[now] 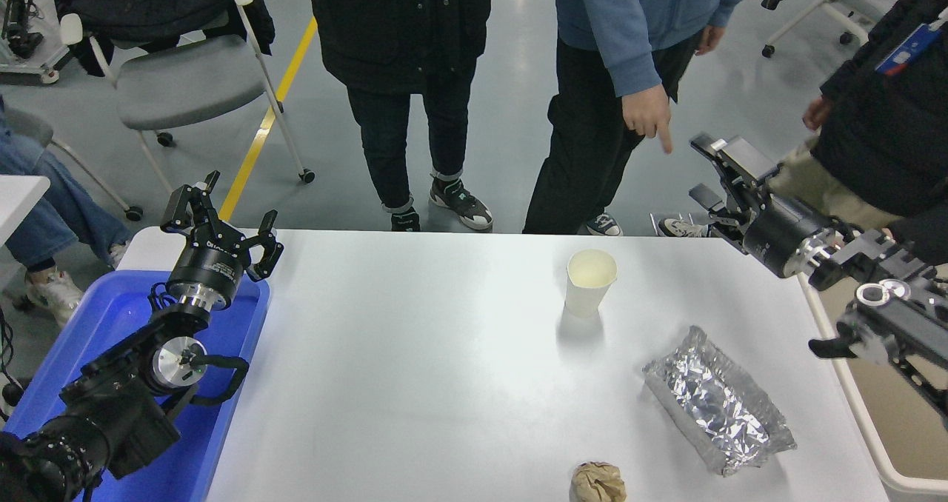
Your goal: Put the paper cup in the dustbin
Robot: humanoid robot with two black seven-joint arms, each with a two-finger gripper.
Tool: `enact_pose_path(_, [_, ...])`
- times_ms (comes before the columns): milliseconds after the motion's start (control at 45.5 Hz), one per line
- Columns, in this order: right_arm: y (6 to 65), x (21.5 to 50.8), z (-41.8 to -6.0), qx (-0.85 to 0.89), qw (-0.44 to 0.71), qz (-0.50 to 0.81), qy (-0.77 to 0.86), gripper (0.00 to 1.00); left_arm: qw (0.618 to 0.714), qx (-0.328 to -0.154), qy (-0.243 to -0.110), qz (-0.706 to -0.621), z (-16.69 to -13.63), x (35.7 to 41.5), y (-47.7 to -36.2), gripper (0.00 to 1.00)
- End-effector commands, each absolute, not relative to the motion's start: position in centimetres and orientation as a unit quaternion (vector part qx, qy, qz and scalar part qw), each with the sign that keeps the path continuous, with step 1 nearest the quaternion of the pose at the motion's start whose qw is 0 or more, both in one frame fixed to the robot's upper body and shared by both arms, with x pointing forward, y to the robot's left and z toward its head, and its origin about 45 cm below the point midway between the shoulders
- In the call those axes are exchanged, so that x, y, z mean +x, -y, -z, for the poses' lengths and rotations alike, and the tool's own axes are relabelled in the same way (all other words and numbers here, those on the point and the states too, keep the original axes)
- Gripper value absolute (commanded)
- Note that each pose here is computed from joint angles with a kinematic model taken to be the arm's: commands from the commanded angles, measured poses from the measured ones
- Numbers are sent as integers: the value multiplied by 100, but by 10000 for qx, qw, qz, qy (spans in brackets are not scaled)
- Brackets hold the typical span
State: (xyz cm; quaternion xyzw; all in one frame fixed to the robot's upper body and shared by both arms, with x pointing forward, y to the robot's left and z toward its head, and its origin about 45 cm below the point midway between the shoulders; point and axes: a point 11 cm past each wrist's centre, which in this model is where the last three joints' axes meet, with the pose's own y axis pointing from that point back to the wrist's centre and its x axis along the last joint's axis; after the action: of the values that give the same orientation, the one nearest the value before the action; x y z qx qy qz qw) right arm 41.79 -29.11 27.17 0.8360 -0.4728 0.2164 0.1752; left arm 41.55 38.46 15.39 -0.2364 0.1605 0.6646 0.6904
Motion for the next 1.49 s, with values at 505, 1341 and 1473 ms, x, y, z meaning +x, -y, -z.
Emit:
enact_pose_path(505, [1715, 4413, -2187, 7699, 4514, -4397, 1012, 99, 6904, -2363, -1602, -6647, -1540, 4155, -3849, 100])
enact_pose_path(1341, [2007, 4689, -1387, 6937, 5704, -3965, 1902, 98, 6905, -2366, -1608, -6643, -1537, 4155, -3842, 100])
enact_pose_path(1473, [2058, 4676, -1329, 6929, 5729, -3921, 1948, 99, 6903, -2361, -1613, -6646, -1531, 4150, -3843, 100])
